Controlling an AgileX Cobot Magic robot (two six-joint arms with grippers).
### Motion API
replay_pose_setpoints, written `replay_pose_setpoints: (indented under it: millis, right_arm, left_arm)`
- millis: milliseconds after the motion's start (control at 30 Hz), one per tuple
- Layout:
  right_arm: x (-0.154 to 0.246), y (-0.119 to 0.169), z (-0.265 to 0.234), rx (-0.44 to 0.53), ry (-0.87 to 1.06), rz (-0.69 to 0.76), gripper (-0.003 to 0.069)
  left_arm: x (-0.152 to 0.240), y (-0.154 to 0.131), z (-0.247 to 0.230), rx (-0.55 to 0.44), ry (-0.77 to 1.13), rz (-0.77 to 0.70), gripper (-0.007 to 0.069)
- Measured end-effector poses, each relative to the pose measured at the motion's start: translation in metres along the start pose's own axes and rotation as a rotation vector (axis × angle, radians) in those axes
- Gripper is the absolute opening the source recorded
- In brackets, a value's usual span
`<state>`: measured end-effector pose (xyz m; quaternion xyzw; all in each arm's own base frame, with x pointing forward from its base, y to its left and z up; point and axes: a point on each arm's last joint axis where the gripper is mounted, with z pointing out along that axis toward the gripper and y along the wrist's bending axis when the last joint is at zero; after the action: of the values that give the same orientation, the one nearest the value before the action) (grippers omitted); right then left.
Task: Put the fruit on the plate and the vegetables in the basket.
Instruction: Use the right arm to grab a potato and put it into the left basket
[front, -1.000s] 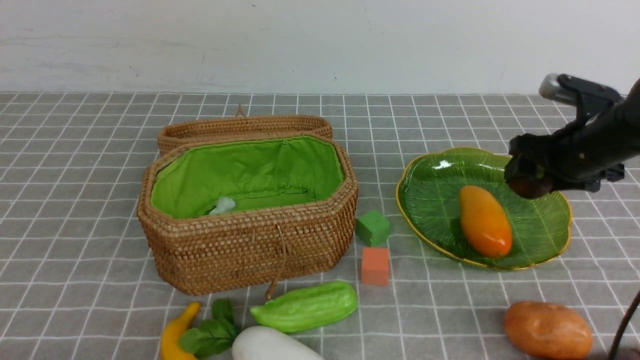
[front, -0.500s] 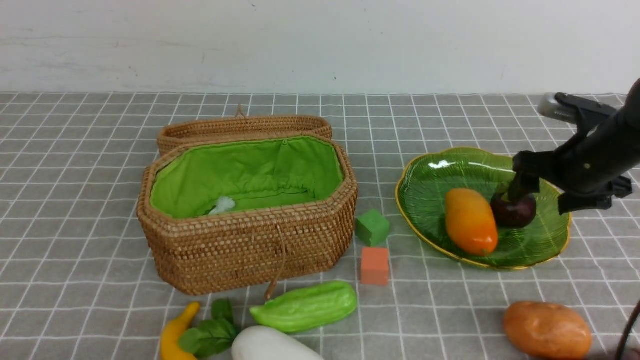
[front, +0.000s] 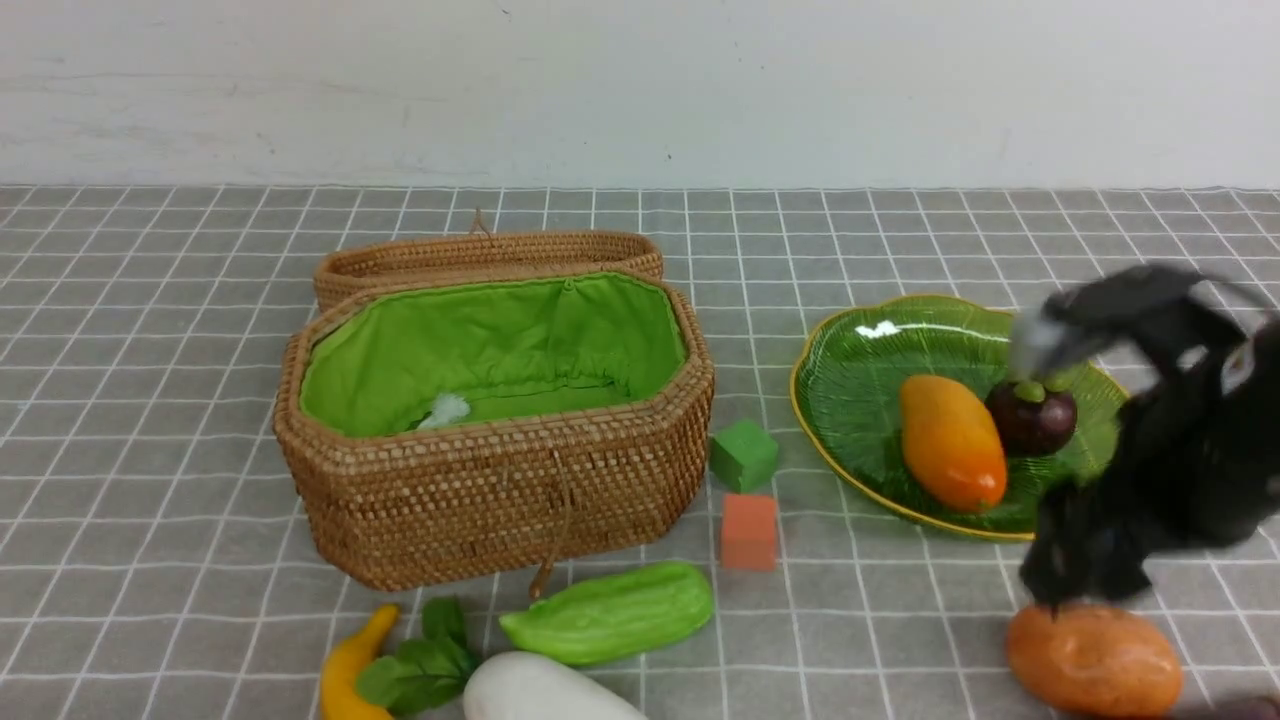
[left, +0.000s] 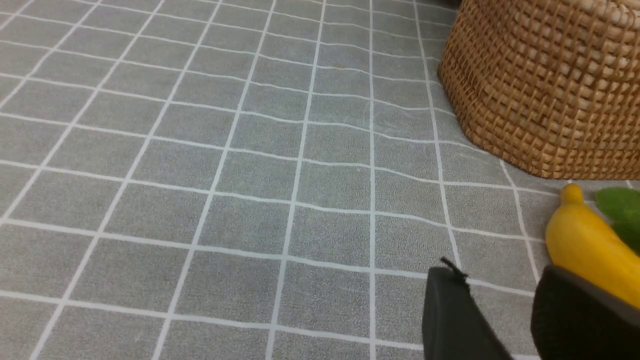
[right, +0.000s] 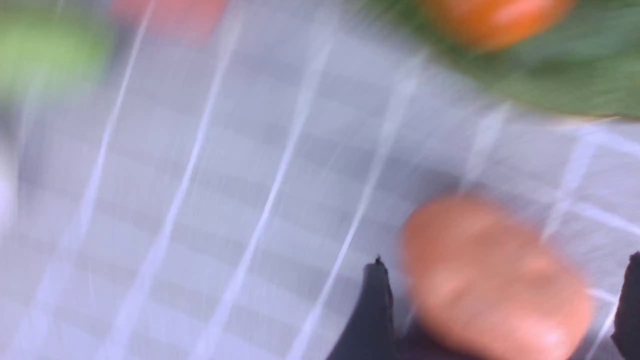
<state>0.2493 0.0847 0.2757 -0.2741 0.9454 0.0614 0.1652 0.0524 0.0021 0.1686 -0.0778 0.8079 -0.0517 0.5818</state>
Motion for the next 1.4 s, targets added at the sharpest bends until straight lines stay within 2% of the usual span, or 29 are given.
replay_pose_setpoints:
  millis: [100, 267, 367, 600, 667, 767, 967, 1200, 1400]
  right_arm:
    - [0.008, 0.026, 0.006, 0.075, 0.064, -0.251, 0.0592]
    - [0.002, 0.023, 0.018, 0.187, 0.08, -0.295, 0.0592]
    - [-0.001, 0.019, 0.035, 0.205, 0.129, -0.297, 0.0592]
    - [0.001, 0.013, 0.085, 0.192, 0.276, -0.325, 0.0589]
    - [0.0, 0.011, 0.088, 0.202, 0.278, -0.336, 0.0581]
    - [0.0, 0.004, 0.091, 0.216, 0.28, -0.33, 0.0514]
    - [-0.002, -0.008, 0.085, 0.225, 0.309, -0.282, 0.0508]
    - [-0.034, -0.01, 0.061, 0.245, 0.18, -0.272, 0.0508]
    - [-0.076, 0.007, 0.023, 0.105, -0.017, -0.286, 0.0508]
  left_arm:
    - [0.0, 0.0, 0.0, 0.0, 0.0, 0.0, 0.0239]
    - [0.0, 0.0, 0.0, 0.0, 0.0, 0.0, 0.0239]
    - [0.0, 0.0, 0.0, 0.0, 0.0, 0.0, 0.0239]
    - [0.0, 0.0, 0.0, 0.0, 0.0, 0.0, 0.0239]
    - [0.0, 0.0, 0.0, 0.0, 0.0, 0.0, 0.0239]
    - [0.0, 0.0, 0.0, 0.0, 0.0, 0.0, 0.0239]
    - [0.0, 0.0, 0.0, 0.0, 0.0, 0.0, 0.0239]
    - [0.0, 0.0, 0.0, 0.0, 0.0, 0.0, 0.0239]
    - [0.0, 0.0, 0.0, 0.0, 0.0, 0.0, 0.0239]
